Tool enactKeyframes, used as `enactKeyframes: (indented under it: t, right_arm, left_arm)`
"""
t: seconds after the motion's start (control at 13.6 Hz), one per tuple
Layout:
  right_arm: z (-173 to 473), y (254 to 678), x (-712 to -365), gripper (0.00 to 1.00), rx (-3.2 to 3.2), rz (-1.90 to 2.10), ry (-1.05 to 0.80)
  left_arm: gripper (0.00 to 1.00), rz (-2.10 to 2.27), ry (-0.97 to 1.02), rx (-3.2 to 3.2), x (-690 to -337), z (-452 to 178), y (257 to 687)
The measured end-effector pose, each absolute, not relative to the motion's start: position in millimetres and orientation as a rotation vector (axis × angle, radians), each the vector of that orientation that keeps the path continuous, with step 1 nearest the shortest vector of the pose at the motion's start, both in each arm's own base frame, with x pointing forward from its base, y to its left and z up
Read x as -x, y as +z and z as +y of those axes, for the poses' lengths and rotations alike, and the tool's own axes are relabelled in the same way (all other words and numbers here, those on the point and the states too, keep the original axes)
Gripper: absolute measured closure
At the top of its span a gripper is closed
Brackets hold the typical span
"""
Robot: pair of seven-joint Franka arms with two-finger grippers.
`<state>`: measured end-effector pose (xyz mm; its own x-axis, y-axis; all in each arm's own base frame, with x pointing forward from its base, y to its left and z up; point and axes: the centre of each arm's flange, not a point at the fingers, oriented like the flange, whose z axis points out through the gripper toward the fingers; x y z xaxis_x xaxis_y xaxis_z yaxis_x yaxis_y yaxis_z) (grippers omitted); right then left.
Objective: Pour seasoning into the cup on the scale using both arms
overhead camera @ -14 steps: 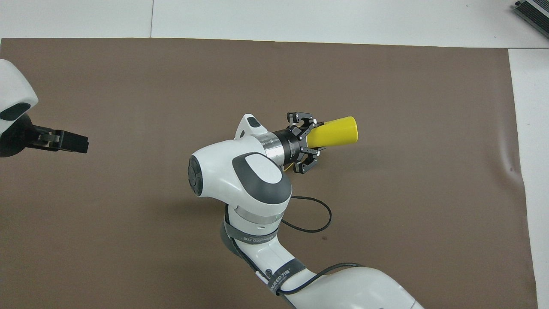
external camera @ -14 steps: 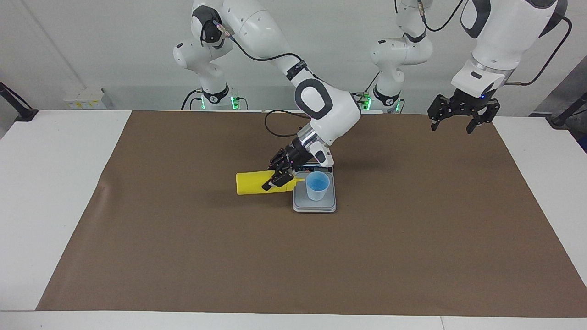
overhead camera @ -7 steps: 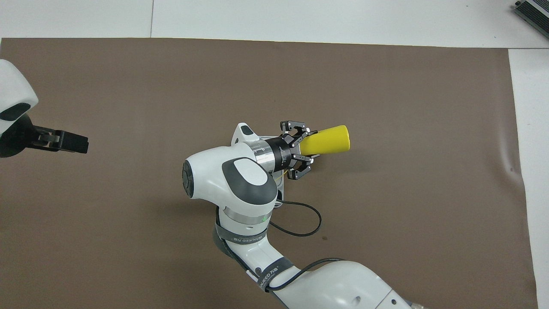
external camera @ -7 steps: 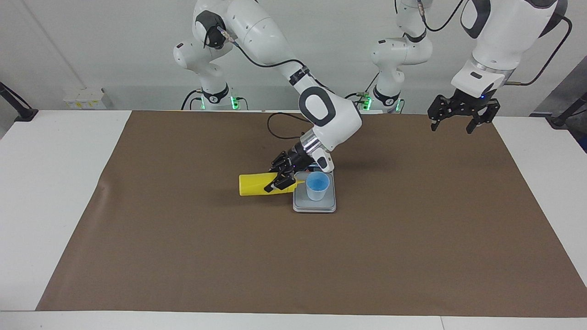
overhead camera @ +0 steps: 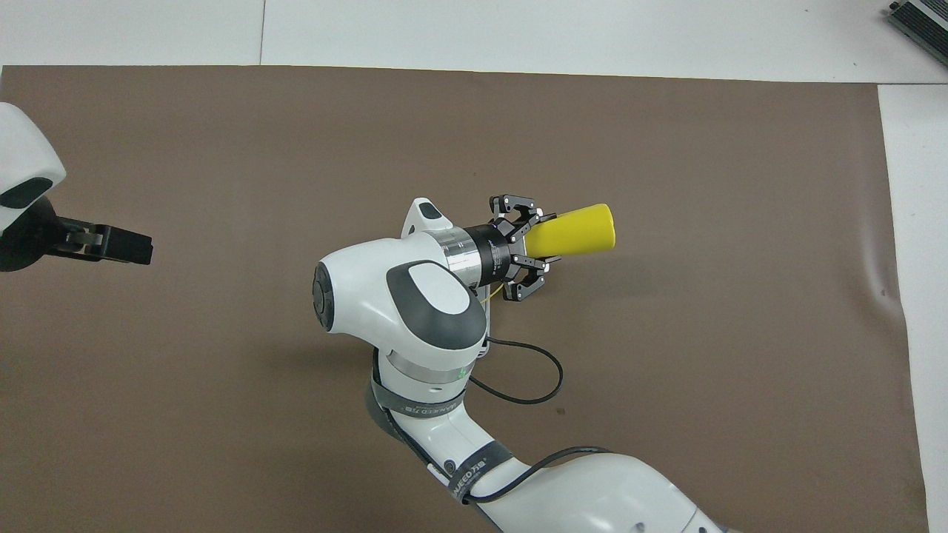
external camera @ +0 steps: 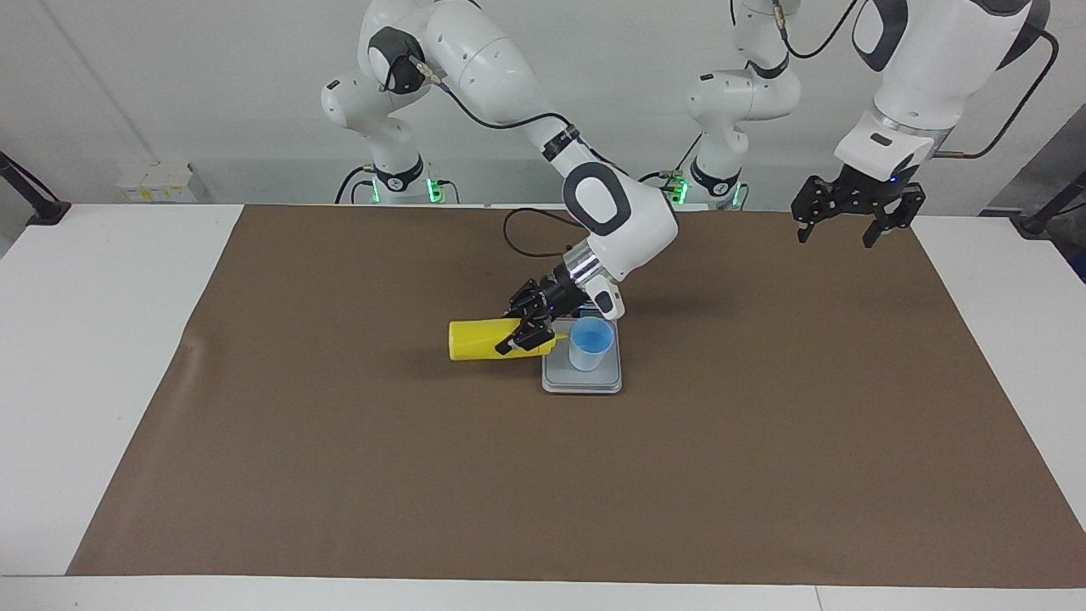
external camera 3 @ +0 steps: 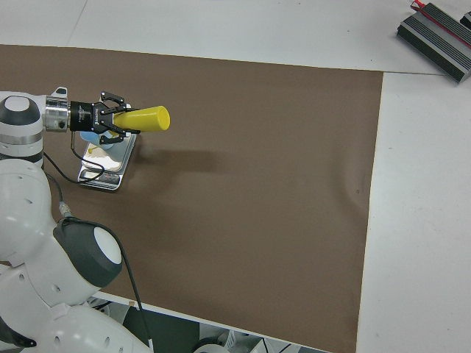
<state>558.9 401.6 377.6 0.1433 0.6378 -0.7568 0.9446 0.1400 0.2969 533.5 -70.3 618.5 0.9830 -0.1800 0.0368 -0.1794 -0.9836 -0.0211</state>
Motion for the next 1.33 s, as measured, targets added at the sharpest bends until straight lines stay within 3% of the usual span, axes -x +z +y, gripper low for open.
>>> enactKeyframes:
  t: [1.33]
  right_arm:
    - [391,383,-562,0.43,-1.761,1.52,-0.415]
  left_arm:
    - [0.0,0.282,-0.056,3.111,-533,-70,618]
